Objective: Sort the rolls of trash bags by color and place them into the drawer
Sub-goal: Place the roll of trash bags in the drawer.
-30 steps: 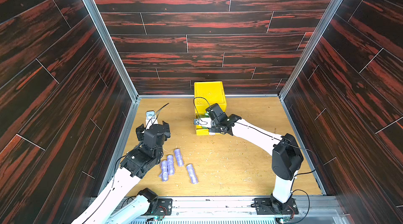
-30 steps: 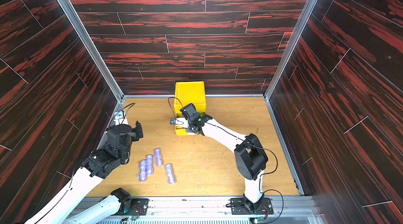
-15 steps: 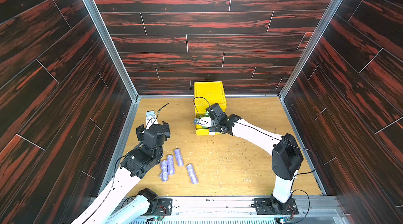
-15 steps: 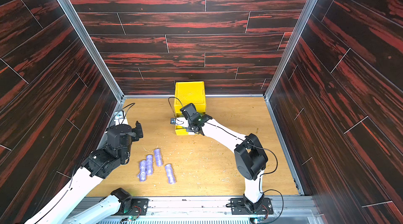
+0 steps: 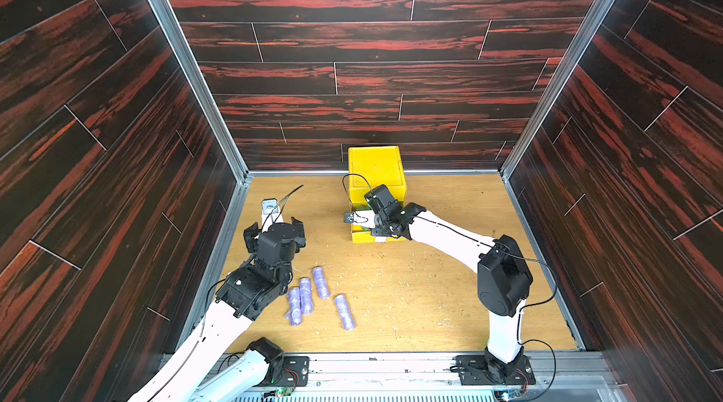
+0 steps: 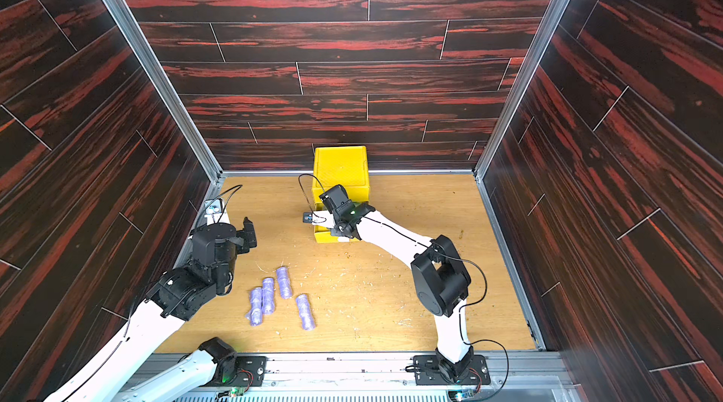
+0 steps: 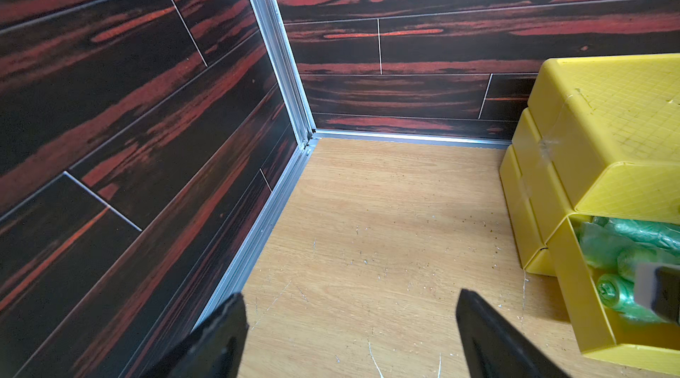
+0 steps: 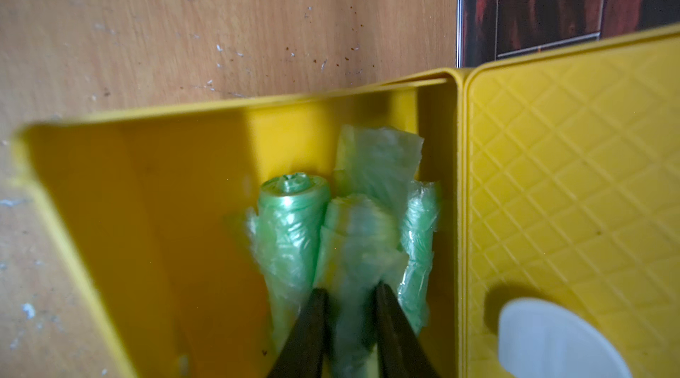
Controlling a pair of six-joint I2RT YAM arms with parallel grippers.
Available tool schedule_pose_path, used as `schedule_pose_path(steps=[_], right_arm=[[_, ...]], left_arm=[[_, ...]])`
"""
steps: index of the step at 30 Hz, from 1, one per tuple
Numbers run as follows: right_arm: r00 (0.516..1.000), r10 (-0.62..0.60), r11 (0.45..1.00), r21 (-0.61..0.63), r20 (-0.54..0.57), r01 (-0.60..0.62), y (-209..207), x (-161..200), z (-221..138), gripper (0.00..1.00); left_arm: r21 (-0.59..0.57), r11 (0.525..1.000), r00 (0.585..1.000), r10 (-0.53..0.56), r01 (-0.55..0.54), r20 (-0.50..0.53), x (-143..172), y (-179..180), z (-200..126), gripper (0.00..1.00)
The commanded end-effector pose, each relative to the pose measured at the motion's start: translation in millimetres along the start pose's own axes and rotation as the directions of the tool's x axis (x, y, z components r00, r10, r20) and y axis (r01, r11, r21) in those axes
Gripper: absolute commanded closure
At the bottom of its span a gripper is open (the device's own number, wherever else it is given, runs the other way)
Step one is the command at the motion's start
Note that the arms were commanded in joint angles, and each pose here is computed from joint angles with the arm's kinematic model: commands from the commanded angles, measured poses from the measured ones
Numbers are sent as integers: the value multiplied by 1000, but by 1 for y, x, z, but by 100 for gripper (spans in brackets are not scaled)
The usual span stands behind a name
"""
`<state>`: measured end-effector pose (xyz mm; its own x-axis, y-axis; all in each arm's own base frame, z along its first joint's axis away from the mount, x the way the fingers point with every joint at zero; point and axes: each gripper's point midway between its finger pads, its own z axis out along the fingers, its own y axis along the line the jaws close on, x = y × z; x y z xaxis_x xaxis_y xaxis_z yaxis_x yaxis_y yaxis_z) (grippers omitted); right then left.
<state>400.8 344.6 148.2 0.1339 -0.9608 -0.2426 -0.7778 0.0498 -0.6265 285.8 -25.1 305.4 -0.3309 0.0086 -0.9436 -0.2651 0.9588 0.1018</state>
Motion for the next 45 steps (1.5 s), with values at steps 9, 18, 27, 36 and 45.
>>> schedule_pose_path(steps=[9, 18, 27, 36, 45], right_arm=[[993, -88, 994, -58, 82, 93, 17, -20, -24, 85], [991, -107, 992, -58, 84, 112, 14, -26, -6, 86], [994, -104, 995, -2, 45, 104, 2, -5, 16, 86], [991, -123, 985, 124, 48, 116, -19, -4, 25, 85], [991, -83, 996, 44, 102, 79, -14, -13, 5, 71]], left_arm=[[-15, 1000, 1000, 1, -1, -3, 4, 5, -1, 8], [-22, 1000, 1000, 5, -5, -3, 4, 7, -1, 8], [-23, 1000, 1000, 4, -4, -1, 3, 7, -2, 8], [-27, 1000, 1000, 3, -3, 2, 3, 8, -2, 8], [-26, 1000, 1000, 0, 0, 4, 2, 8, -2, 8]])
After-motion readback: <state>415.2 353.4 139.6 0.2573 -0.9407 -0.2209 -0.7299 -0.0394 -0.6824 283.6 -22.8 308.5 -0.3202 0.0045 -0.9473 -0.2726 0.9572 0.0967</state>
